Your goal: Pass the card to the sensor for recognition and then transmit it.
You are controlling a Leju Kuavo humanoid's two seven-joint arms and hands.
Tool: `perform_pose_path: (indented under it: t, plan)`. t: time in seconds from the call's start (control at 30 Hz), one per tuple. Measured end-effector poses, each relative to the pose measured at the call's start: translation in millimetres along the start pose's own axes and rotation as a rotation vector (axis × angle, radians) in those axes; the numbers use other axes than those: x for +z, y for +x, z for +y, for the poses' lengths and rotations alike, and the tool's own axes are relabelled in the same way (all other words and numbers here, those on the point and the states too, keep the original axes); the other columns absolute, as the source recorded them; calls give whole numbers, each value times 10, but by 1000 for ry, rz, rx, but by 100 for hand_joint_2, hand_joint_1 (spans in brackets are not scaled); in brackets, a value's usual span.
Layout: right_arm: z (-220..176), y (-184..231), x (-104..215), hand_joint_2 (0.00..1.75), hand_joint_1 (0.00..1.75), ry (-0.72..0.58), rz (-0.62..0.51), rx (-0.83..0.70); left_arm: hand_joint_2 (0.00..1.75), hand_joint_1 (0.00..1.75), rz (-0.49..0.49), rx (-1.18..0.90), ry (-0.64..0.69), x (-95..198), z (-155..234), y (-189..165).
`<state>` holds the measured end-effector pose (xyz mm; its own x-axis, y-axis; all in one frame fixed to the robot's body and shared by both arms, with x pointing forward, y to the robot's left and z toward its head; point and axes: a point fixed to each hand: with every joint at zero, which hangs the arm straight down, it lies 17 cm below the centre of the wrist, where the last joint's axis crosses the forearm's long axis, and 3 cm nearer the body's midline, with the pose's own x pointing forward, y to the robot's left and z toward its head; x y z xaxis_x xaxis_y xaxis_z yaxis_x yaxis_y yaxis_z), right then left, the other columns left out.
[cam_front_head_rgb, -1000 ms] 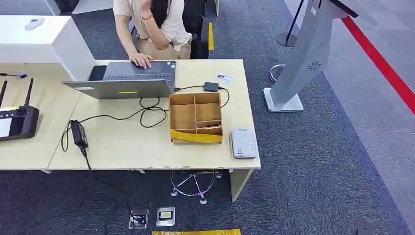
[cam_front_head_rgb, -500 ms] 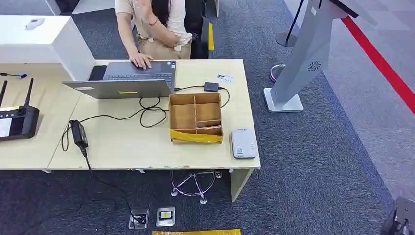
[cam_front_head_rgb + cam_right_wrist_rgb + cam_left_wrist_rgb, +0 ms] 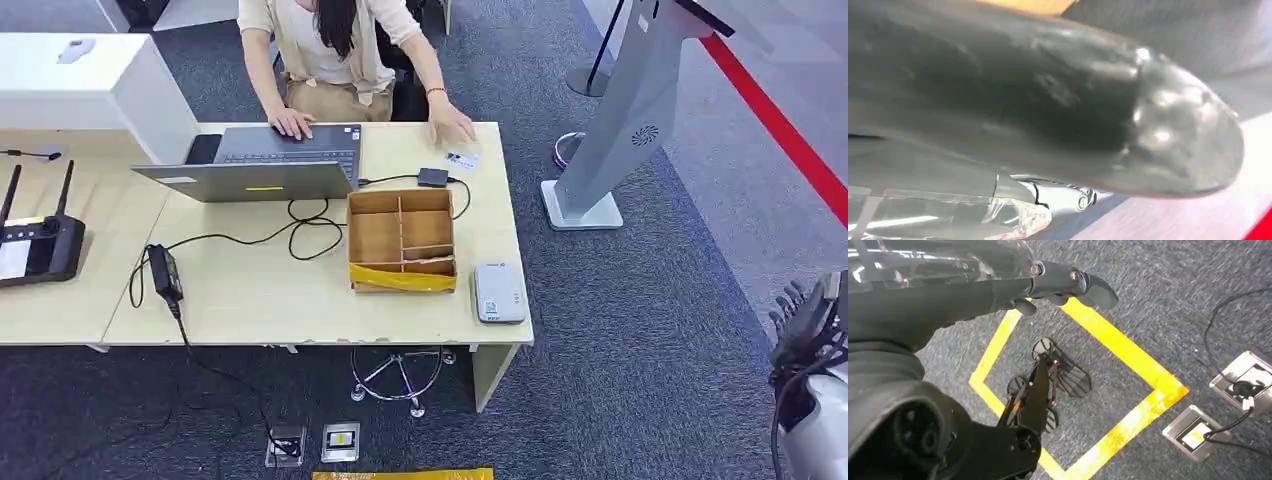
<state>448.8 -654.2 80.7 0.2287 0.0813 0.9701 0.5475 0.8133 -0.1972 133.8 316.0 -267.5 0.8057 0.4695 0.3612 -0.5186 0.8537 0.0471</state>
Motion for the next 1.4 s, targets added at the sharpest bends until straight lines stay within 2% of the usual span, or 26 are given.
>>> perform_pose_path:
  t: [0.3,0.57,0.6,0.73,0.93,1.17,1.27,1.4]
  plan:
    - [574,748,-51,0,0,127,-153,-22,0,0,28,-19,35,-3,51,-67]
    - [1379,1361,72,0,0,289,-264,-2,0,0,79,19,14,11,-10,-154]
    - [1502,1420,112,175,0,315,-279,4,0,0,81,21,16,11,-8,-157]
    - [1942,1605,277,175,0,409,-332,77,0,0,82,29,6,14,-26,-156]
    - [2422,1743,491,175,0,457,-426,289,0,0,82,31,-6,17,-50,-155]
    - [2765,1846,622,175,0,366,-587,769,0,0,82,31,-4,16,-43,-156]
    - [2883,1907,687,175,0,327,-651,919,0,0,81,32,0,10,-12,-143]
    - [3006,1903,777,175,0,322,-695,1008,0,0,86,35,5,5,11,-143]
